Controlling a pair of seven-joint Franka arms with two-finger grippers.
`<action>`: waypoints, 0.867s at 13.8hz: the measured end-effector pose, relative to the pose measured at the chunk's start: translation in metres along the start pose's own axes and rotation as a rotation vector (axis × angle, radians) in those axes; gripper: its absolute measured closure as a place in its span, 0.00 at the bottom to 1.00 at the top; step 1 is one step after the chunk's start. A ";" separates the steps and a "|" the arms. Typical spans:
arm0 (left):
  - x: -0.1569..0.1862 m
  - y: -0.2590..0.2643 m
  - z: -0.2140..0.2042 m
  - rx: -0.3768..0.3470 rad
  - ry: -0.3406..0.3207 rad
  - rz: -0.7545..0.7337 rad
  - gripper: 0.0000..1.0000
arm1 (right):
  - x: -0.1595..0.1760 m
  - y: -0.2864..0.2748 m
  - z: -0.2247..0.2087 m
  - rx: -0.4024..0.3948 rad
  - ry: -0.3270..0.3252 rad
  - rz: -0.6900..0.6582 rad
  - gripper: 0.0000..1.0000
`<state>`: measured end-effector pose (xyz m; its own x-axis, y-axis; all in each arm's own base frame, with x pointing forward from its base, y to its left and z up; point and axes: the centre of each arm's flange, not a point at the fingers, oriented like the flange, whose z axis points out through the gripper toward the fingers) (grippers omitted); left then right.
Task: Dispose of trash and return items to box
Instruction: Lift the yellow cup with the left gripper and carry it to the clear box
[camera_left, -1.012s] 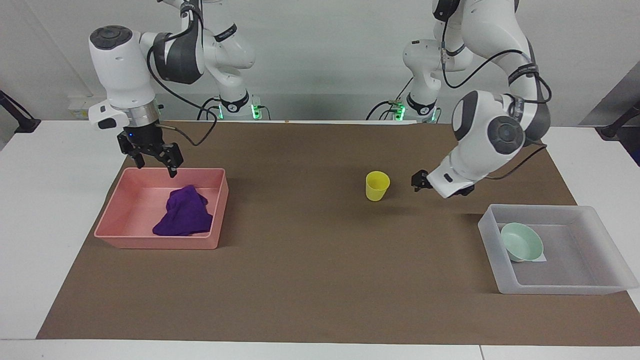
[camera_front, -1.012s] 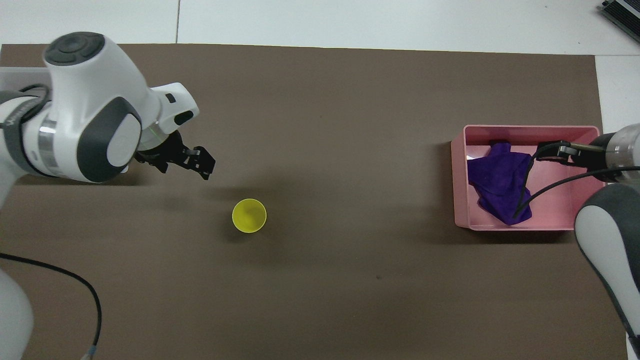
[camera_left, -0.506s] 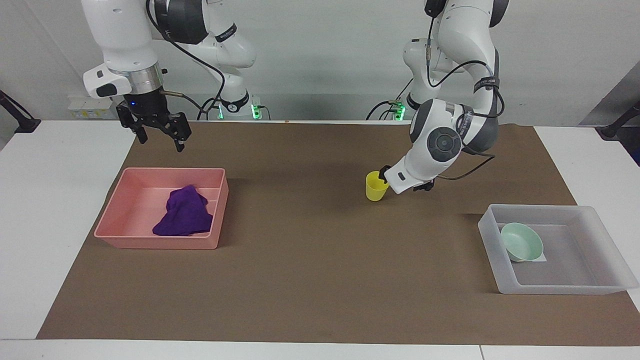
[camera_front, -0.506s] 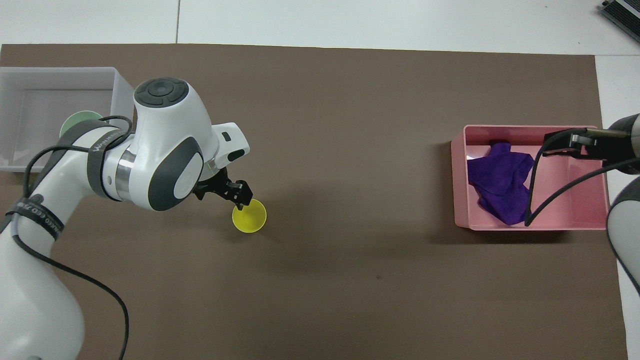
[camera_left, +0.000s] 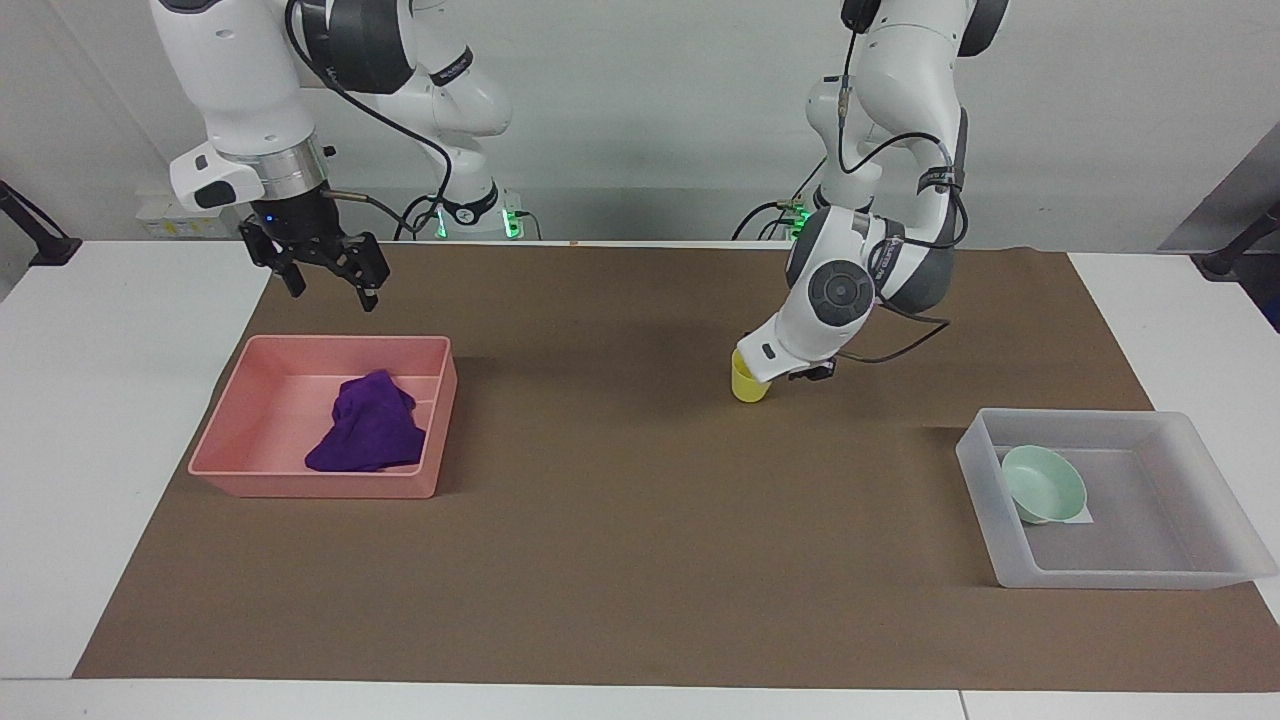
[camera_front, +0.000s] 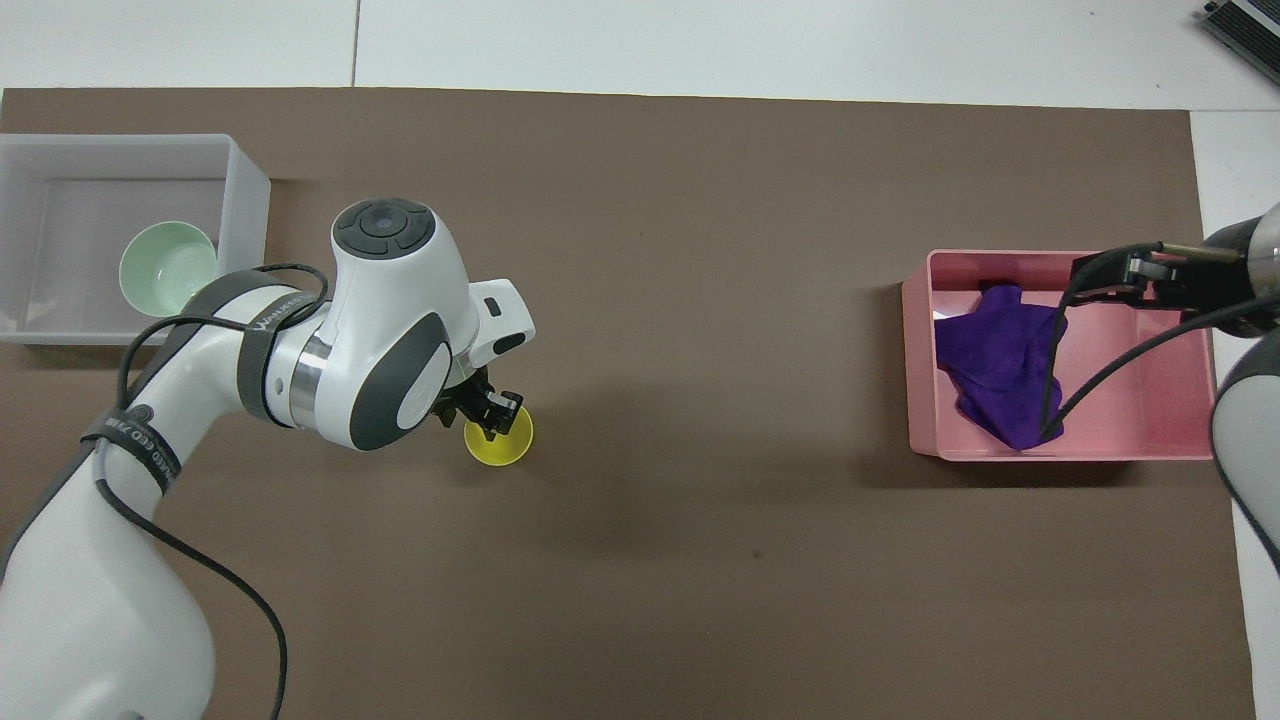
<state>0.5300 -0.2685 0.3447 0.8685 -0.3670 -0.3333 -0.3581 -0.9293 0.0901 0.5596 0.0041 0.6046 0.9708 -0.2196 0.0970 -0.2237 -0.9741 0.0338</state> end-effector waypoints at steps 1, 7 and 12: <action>0.001 -0.001 0.003 0.000 -0.006 0.000 0.74 | -0.001 -0.001 0.000 -0.002 -0.008 -0.003 0.00; 0.003 -0.014 -0.016 -0.005 0.030 -0.011 0.96 | -0.010 -0.007 0.001 -0.012 -0.063 -0.018 0.00; -0.015 -0.124 -0.130 -0.043 0.161 -0.072 0.96 | -0.010 -0.007 0.001 -0.012 -0.070 -0.019 0.00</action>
<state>0.6059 -0.1532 0.4604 0.9362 -0.2983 -0.1859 -0.2813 -0.9530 0.1128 0.5511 0.0131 0.6020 0.9785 -0.2047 0.0262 -0.2058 -0.9775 0.0465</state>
